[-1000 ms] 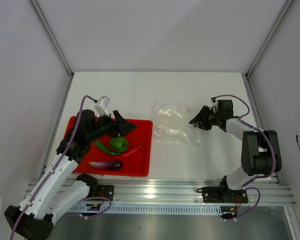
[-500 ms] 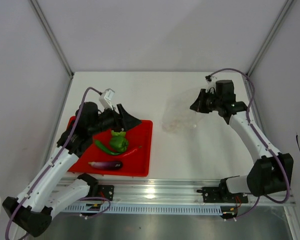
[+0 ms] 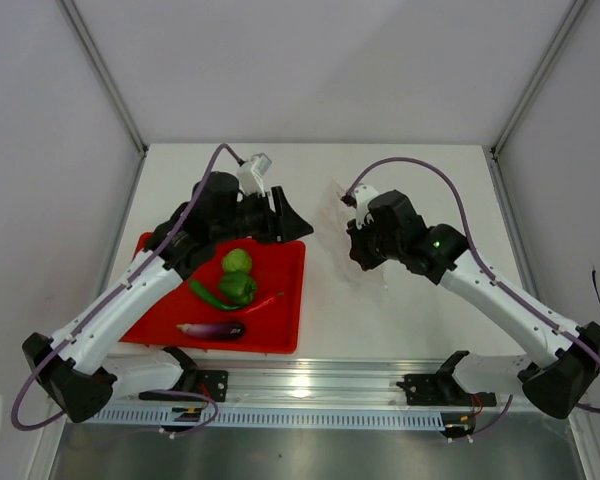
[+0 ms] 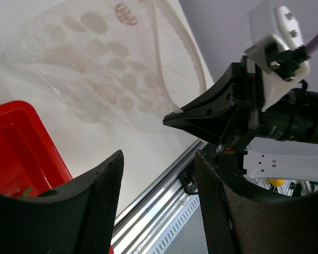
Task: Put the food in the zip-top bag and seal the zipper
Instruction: Open the zipper of the food storage bag at the center of the board.
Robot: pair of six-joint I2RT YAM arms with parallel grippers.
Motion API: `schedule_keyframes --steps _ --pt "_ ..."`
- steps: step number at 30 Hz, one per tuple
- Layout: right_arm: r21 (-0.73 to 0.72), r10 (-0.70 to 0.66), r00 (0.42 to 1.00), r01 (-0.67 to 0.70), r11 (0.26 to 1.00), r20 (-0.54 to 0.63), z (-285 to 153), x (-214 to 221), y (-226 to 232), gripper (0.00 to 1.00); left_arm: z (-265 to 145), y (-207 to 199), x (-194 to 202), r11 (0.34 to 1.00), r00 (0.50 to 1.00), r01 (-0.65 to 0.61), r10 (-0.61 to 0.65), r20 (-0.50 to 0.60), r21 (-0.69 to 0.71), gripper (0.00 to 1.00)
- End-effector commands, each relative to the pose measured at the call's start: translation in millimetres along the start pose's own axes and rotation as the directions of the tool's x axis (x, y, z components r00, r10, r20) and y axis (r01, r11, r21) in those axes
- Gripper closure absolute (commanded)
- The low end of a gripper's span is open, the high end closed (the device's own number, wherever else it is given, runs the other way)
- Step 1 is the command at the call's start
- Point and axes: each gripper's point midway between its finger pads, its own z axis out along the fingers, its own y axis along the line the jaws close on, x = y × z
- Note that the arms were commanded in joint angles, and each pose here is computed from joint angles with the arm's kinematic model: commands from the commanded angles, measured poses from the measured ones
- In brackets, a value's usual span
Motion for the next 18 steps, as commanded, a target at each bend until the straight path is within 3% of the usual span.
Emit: schedule_keyframes --steps 1,10,18 --pt "0.026 -0.039 0.999 0.039 0.999 0.0 -10 8 -3 1.0 3 0 5 0.999 1.0 -0.016 0.016 -0.011 -0.031 0.41" --pt "-0.066 -0.018 1.0 0.019 0.998 0.016 -2 17 17 1.0 12 0 15 0.999 1.0 -0.004 0.004 0.001 -0.052 0.42" --pt "-0.087 -0.015 0.999 0.018 0.996 0.039 -3 12 30 1.0 43 -6 29 0.999 0.998 0.004 -0.007 -0.062 -0.052 0.37"
